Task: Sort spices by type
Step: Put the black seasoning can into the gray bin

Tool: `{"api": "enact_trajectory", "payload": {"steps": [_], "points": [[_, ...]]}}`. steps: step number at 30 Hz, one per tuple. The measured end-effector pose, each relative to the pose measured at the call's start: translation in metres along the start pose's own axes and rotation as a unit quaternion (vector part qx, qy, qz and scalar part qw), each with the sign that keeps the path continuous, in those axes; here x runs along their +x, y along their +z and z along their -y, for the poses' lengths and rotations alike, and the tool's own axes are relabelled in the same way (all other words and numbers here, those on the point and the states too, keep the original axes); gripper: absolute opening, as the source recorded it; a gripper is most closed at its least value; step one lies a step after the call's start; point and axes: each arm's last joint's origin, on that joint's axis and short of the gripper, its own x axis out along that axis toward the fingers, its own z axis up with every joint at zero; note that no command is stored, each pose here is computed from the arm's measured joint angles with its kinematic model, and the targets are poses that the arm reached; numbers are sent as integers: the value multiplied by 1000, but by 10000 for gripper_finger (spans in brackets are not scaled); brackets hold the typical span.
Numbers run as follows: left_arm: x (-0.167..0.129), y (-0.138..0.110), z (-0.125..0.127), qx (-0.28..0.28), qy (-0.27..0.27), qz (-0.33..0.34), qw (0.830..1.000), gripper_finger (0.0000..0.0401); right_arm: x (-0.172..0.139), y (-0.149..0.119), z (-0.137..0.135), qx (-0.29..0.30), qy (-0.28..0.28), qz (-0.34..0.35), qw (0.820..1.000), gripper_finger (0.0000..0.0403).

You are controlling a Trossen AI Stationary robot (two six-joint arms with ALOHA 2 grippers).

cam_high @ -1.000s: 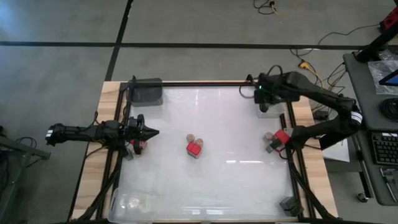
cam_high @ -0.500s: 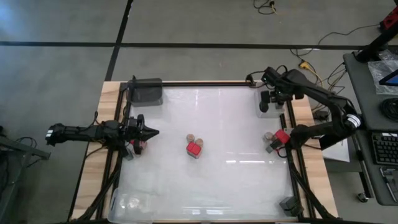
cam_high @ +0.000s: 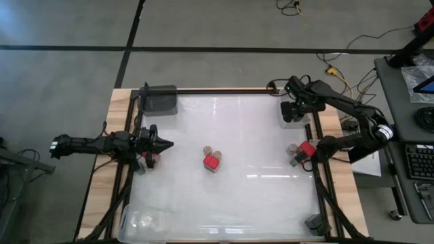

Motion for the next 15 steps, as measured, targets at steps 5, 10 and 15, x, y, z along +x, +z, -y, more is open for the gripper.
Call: {"api": "enact_trajectory", "payload": {"steps": [5, 10, 15], "points": [[0, 0, 0, 0, 0, 0, 1000, 4, 5, 3, -1, -5, 15, -14, 1000, 134], [0, 0, 0, 0, 0, 0, 1000, 4, 11, 4, -4, -11, 9, -24, 1000, 137], [0, 0, 0, 0, 0, 0, 1000, 4, 17, 4, -6, -18, 2, -37, 999, 131]]}}
